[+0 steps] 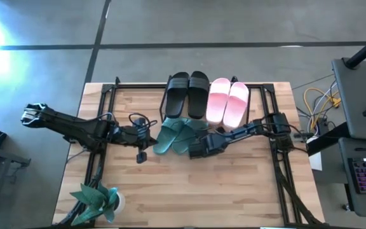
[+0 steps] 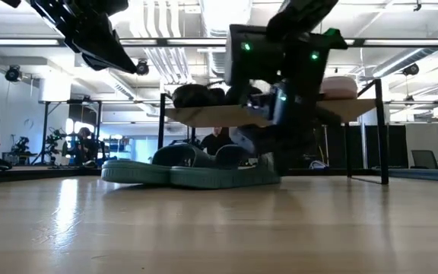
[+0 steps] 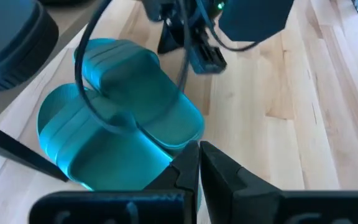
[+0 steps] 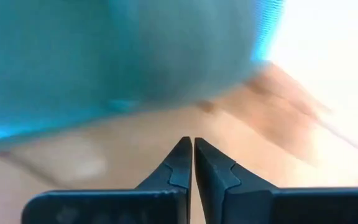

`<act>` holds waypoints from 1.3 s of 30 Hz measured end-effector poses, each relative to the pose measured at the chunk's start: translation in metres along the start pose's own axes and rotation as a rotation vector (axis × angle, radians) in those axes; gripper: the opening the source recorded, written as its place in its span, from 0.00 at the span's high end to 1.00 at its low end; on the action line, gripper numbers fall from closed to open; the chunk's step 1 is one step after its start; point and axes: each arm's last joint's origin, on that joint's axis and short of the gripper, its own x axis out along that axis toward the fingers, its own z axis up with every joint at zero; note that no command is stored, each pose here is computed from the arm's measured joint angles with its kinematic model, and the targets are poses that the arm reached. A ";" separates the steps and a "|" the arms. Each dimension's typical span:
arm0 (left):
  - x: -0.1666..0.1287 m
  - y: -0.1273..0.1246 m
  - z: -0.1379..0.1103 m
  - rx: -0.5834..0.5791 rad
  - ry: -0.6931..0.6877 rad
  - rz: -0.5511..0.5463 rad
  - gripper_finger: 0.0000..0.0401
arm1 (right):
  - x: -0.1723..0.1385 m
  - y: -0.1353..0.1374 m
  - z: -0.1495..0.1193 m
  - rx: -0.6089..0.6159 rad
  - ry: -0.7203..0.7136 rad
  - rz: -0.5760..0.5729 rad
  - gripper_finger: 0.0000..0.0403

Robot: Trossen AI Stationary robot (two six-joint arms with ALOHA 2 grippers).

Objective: Pick and place slides into the shelf
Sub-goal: Put the green slipper under the shelf

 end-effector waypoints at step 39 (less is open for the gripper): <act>0.120 -0.007 -0.068 0.104 0.147 0.005 1.00 | -0.024 0.062 0.026 -0.016 -0.238 0.394 0.97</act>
